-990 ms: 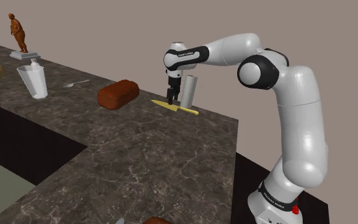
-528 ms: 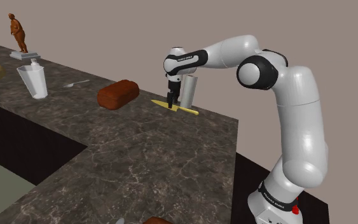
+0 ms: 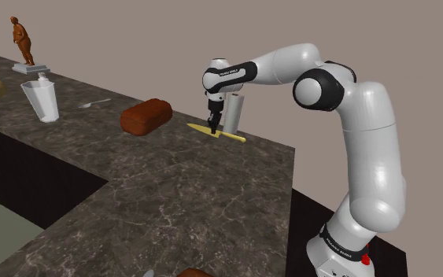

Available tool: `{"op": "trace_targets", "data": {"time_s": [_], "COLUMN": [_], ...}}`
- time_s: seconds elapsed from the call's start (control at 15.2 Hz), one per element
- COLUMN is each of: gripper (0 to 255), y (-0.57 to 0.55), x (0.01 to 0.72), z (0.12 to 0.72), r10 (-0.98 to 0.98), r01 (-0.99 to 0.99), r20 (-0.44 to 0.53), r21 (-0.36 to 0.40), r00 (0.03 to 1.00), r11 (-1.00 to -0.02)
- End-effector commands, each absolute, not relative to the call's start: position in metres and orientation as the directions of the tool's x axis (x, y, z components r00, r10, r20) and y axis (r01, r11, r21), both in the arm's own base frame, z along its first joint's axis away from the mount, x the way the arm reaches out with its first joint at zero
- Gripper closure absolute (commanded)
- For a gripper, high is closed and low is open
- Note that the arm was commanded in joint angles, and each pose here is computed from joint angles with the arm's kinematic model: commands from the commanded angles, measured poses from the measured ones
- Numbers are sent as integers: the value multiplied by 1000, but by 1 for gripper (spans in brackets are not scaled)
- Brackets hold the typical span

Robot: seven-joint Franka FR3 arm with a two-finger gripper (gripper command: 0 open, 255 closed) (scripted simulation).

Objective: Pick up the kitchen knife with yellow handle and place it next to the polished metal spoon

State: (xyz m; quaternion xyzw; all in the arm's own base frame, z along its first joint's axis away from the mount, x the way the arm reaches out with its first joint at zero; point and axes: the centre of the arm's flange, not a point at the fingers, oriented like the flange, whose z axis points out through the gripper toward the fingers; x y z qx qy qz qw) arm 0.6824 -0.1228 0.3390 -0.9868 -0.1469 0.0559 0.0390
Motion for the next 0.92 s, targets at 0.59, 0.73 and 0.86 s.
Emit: {"op": "trace_targets", "data": {"time_s": [0.59,0.73,0.86], "gripper": [0,0,0], "y": [-131,-136,-135], "x": [673,667,666], "z": [358,369,359], "r10": [297,299,299], "r01": [284,283,283], "r20": [-131,-149,-149], "r21": [-108,-116,-116], "r00": [946,943,943], "r11": [-953,-952,-952]}}
